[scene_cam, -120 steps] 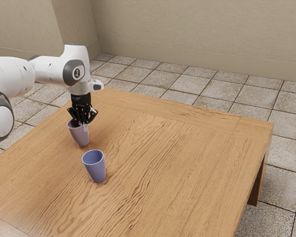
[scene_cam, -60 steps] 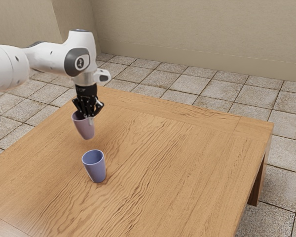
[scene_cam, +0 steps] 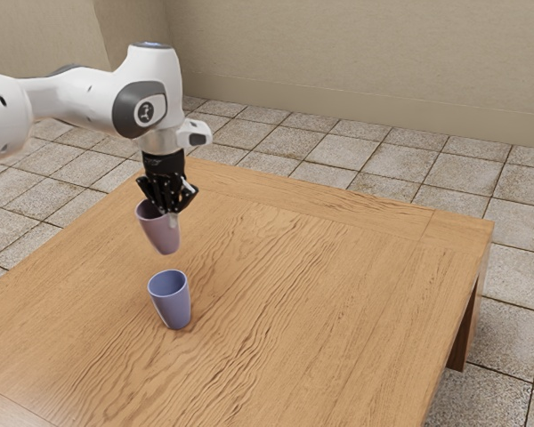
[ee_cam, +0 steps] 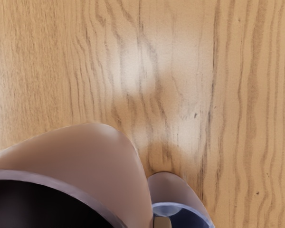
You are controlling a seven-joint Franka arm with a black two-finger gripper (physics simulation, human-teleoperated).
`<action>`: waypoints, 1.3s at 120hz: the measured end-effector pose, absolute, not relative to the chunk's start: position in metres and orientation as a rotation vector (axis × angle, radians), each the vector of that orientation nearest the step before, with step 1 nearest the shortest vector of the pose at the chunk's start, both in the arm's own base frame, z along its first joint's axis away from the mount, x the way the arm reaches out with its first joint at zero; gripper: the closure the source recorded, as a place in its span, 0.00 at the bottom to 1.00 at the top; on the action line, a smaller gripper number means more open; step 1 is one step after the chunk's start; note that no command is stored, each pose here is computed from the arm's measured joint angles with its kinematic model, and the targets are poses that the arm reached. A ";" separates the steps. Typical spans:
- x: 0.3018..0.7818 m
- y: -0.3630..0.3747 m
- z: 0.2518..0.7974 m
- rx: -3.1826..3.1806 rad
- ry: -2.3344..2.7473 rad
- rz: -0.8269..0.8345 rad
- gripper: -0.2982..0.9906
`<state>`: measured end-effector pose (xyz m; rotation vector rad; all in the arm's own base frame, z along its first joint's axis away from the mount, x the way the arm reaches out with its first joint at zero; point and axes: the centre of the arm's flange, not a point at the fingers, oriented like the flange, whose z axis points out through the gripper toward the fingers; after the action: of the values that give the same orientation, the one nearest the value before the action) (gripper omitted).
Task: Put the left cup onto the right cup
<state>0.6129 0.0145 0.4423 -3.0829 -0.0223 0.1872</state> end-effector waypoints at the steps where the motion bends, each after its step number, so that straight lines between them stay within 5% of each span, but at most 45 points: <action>1: 0.612 0.014 0.442 -3.083 -0.022 0.187 0.84; 156: 0.557 -0.028 0.434 -3.056 -0.140 0.229 0.84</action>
<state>0.5571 -0.0280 0.4343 -3.0561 -0.1402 0.2290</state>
